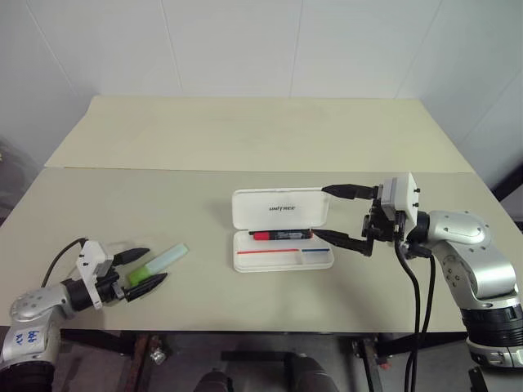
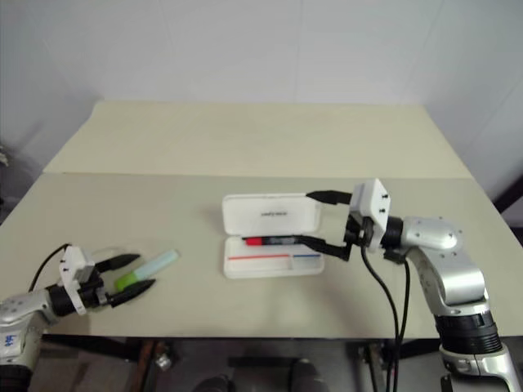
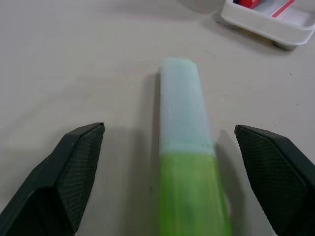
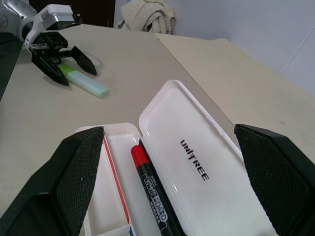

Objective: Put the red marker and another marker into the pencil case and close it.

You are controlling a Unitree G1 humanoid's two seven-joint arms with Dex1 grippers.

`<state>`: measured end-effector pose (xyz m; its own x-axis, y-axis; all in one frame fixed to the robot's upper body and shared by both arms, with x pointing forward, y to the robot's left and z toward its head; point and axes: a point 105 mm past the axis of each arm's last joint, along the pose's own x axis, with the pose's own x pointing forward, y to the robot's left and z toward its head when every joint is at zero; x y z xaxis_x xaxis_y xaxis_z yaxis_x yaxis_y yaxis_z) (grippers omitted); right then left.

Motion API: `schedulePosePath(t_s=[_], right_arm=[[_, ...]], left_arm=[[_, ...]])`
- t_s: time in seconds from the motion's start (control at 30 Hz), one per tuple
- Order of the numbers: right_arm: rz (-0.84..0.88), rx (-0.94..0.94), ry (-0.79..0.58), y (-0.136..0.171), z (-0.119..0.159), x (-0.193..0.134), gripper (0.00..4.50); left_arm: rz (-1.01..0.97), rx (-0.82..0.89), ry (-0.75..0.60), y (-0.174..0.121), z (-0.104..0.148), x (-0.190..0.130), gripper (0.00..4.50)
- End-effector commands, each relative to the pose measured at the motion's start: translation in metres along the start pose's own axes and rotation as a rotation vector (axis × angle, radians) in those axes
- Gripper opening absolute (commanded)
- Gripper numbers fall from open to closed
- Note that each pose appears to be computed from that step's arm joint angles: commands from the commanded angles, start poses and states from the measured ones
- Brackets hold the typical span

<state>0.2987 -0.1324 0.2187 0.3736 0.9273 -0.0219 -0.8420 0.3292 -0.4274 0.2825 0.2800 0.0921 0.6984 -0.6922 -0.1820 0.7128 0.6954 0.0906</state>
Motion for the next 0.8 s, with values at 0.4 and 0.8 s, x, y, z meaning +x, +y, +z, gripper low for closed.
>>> schedulePosePath(t_s=[0.4,0.8], right_arm=[[-0.029,-0.053,-0.051,-0.002,0.017,0.005,4.50],[-0.063,-0.016,-0.007,-0.005,-0.001,-0.005,4.50]], left_arm=[[-0.029,0.075,0.058,0.003,-0.007,0.001,1.10],[-0.219,0.240,-0.067,-0.024,0.061,0.036,1.12]])
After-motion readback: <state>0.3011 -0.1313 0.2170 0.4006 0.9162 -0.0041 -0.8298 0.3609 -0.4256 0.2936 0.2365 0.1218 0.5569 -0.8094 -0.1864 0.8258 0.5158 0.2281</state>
